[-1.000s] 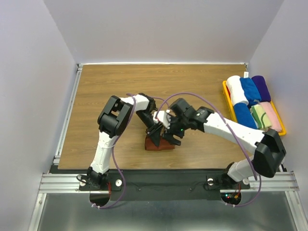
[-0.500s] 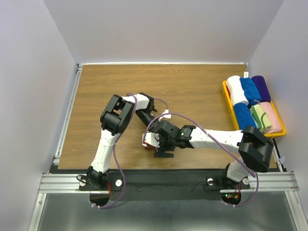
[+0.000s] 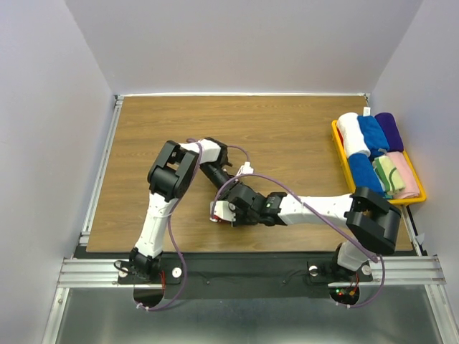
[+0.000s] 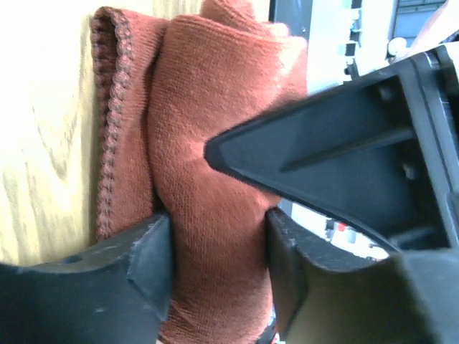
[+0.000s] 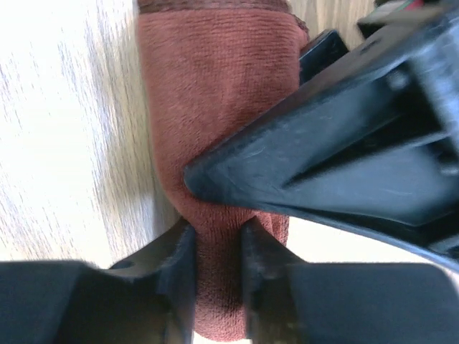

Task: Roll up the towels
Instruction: Roll the towel

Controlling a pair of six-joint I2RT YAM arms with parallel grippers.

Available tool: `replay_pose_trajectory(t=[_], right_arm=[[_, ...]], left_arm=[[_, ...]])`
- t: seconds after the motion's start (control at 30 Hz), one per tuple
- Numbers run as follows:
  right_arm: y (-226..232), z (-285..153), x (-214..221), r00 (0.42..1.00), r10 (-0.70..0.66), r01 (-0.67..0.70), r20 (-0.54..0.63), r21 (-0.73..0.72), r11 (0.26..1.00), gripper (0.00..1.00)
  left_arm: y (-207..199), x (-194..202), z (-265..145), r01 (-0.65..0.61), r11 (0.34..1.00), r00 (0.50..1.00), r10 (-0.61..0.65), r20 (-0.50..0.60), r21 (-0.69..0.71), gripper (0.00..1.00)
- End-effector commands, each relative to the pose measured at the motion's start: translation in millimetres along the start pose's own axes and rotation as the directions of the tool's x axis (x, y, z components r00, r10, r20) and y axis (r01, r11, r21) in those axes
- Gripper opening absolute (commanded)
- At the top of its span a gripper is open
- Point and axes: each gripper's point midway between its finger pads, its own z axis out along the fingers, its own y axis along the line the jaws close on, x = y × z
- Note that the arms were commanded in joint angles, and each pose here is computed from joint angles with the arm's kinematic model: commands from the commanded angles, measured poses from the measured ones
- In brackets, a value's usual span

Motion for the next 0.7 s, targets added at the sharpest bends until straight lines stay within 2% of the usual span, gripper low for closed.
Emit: replay_pose_trajectory(t=[0.0,0.03,0.17,0.27,0.3,0.37,0.4,0.43,0.5,0.53,0.6,0.63,0.67], right_arm=[[17.5,-1.3,5.0,0.998,0.053,-0.049,0.039,-0.079,0.996,0.19],[17.2,-2.5,6.2,0.997,0.067,-0.063,0.044,-0.087,0.994,0.17],[10.6,-8.7,12.1,0.991,0.119,-0.112,0.053,-0.113,0.987,0.15],[4.0,-12.9,12.3,0.98,0.185,-0.173,0.069,-0.156,0.973,0.15],[3.9,-13.2,12.2,0.976,0.205,-0.19,0.069,-0.172,0.967,0.15],[5.3,-12.9,6.4,0.967,0.239,-0.216,0.085,-0.222,0.951,0.15],[3.0,-13.1,8.7,0.959,0.273,-0.248,0.078,-0.238,0.939,0.15],[5.1,-13.0,6.2,0.953,0.29,-0.258,0.086,-0.27,0.928,0.15],[2.3,-10.3,7.0,0.944,0.321,-0.286,0.077,-0.293,0.912,0.15],[1.1,-9.8,7.0,0.94,0.333,-0.296,0.076,-0.303,0.906,0.15],[-2.4,-9.0,4.7,0.927,0.365,-0.32,0.082,-0.332,0.887,0.15],[-1.6,-5.7,6.1,0.924,0.376,-0.33,0.072,-0.347,0.878,0.15],[0.4,-4.3,5.2,0.918,0.39,-0.338,0.072,-0.372,0.864,0.16]], left_arm=[[22.9,-12.7,-34.0,-0.235,0.958,0.971,0.241,0.012,-0.164,0.69],[16.7,-17.6,-42.8,-0.254,0.949,0.964,0.264,0.031,-0.186,0.79],[6.5,-24.5,-83.7,-0.282,0.916,0.939,0.325,0.115,-0.284,0.99],[11.3,-28.7,-139.2,-0.269,0.851,0.891,0.398,0.22,-0.451,0.99],[-0.2,-31.9,-156.6,-0.261,0.822,0.87,0.428,0.247,-0.506,0.99],[-4.1,-26.2,-172.9,-0.229,0.79,0.849,0.448,0.28,-0.568,0.99],[-3.6,-22.8,-184.2,-0.207,0.758,0.844,0.458,0.279,-0.619,0.99],[-11.2,-22.4,-197.1,-0.196,0.691,0.815,0.509,0.276,-0.696,0.99],[-13.8,-15.9,-208.5,-0.186,0.584,0.804,0.553,0.219,-0.79,0.99],[-25.5,-11.2,-210.3,-0.191,0.514,0.771,0.606,0.196,-0.836,0.99],[-33.2,-4.0,-213.4,-0.188,0.432,0.75,0.643,0.155,-0.882,0.99],[-51.8,-7.6,-214.1,-0.22,0.354,0.709,0.698,0.1,-0.909,0.99],[-45.8,3.4,-201.3,-0.237,0.337,0.721,0.69,0.067,-0.911,0.99]])
